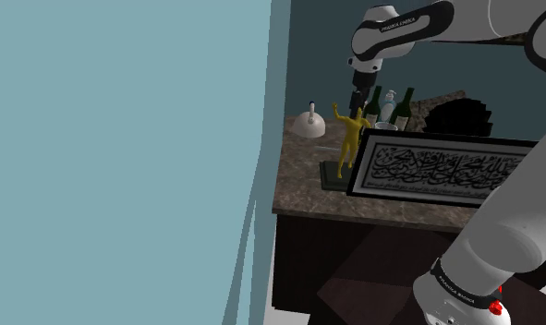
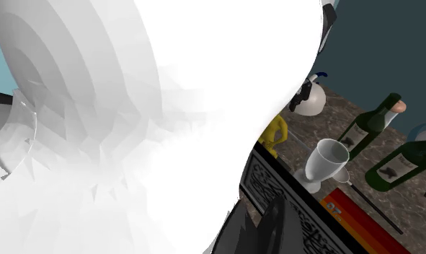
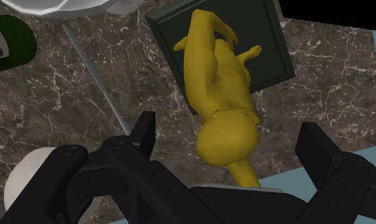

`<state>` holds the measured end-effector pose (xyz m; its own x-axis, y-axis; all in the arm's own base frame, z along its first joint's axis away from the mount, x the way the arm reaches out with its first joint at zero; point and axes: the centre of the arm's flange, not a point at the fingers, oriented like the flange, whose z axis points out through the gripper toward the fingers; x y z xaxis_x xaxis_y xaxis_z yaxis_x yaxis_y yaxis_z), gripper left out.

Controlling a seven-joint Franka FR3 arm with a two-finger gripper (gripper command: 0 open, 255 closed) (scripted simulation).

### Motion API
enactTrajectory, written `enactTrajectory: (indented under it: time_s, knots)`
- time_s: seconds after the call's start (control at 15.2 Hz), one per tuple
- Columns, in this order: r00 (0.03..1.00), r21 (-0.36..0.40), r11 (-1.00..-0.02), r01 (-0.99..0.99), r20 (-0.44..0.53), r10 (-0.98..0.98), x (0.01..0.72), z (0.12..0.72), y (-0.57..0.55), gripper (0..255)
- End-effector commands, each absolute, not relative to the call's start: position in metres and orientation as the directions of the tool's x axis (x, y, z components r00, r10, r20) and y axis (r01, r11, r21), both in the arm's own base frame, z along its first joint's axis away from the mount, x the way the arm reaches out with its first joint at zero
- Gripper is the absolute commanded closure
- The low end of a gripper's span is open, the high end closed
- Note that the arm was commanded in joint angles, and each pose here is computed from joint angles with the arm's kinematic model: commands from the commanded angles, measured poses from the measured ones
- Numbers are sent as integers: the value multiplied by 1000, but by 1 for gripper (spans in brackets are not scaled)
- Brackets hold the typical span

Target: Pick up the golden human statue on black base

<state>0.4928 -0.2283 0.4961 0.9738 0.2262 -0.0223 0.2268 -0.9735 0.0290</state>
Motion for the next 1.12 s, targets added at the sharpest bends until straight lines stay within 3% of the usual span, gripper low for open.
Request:
enactTrajectory:
  time_s: [0.0, 0.59, 1.06]
  knots:
    - [974, 29, -974, 227, -22, 226, 493, 494, -229, 255]
    - [974, 29, -974, 227, -22, 226, 493, 494, -229, 255]
    - [974, 29, -974, 227, -22, 226, 493, 531, -229, 255]
